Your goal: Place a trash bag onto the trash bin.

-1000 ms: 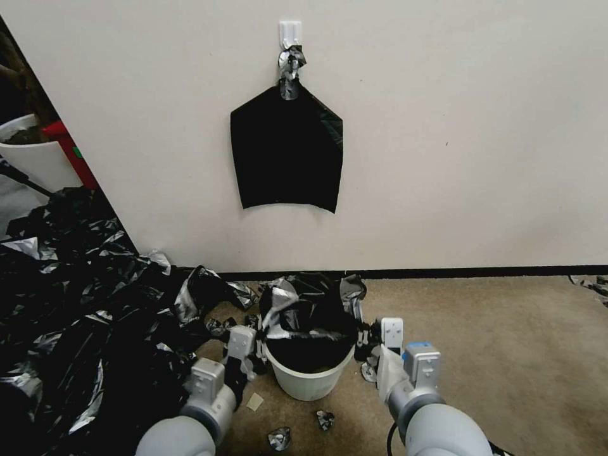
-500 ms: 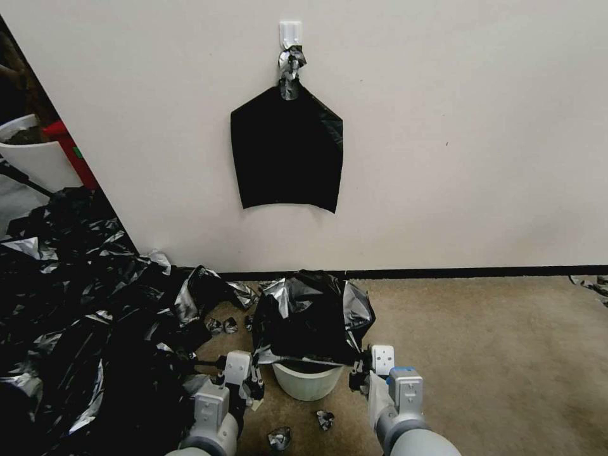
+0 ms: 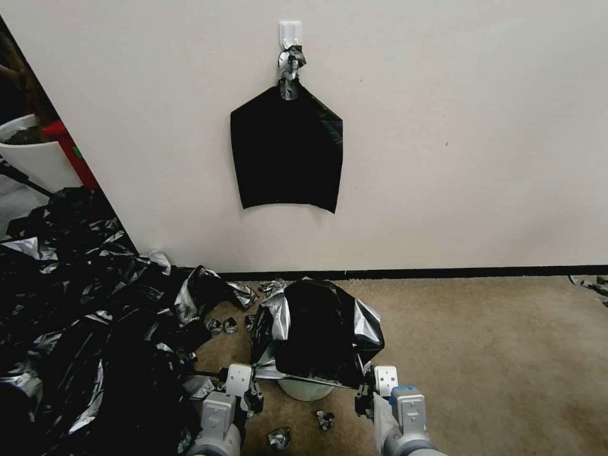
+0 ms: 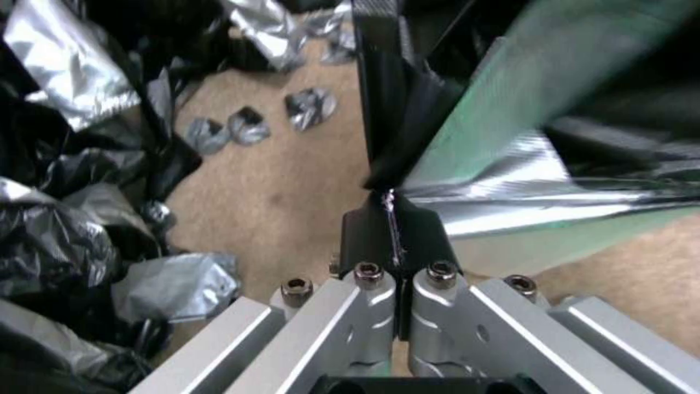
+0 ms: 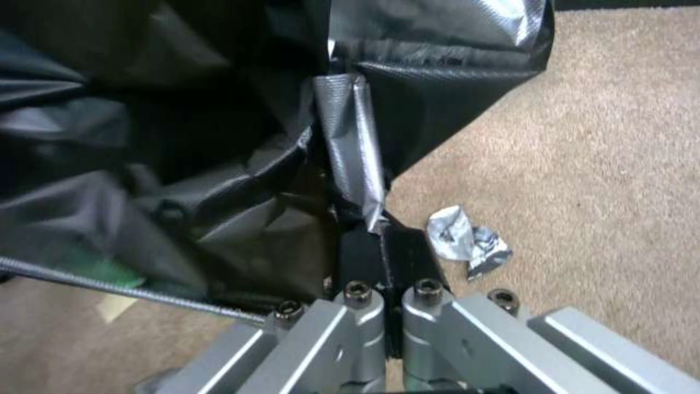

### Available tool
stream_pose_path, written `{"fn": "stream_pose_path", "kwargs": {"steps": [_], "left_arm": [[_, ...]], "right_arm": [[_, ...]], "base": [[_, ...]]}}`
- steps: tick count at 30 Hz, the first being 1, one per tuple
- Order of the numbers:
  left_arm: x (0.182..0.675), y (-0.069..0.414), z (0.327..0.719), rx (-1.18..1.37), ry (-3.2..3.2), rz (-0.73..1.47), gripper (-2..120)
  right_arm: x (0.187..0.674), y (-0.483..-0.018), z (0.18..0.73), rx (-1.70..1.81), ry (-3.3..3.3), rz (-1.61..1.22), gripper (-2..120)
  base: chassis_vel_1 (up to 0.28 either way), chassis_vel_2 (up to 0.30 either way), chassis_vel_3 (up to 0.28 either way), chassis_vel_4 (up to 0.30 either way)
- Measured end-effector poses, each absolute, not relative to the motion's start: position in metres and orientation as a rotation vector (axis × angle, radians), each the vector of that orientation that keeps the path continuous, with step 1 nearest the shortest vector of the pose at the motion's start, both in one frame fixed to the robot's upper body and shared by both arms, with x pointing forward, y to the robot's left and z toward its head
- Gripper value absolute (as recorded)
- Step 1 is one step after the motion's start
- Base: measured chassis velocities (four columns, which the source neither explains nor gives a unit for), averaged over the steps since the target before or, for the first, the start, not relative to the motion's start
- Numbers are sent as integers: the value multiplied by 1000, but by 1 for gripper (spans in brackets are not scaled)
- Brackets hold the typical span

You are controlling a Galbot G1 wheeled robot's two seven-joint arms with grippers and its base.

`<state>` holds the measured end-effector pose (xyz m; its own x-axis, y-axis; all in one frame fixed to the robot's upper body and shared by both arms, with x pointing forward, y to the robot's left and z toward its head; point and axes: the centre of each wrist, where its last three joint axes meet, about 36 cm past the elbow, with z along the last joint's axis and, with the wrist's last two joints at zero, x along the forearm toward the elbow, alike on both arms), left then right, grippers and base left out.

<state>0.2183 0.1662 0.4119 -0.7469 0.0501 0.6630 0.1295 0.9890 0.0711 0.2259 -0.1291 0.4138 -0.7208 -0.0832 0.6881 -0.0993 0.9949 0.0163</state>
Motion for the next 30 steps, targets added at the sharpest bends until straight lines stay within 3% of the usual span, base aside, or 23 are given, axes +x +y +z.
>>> {"fn": "stream_pose_path", "kwargs": {"steps": [16, 27, 30], "left_arm": [[260, 157, 349, -39, -2346, -178, 0], [247, 196, 359, -164, -2365, -186, 0], [243, 211, 362, -172, -2392, -220, 7]], "right_arm": [[253, -135, 351, 171, -2392, 207, 0], [246, -133, 363, 190, -2444, 162, 0], [241, -131, 369, 204, -2449, 146, 0]], "base": [[0, 0, 0, 0], [0, 0, 0, 0], [0, 0, 0, 0]]}}
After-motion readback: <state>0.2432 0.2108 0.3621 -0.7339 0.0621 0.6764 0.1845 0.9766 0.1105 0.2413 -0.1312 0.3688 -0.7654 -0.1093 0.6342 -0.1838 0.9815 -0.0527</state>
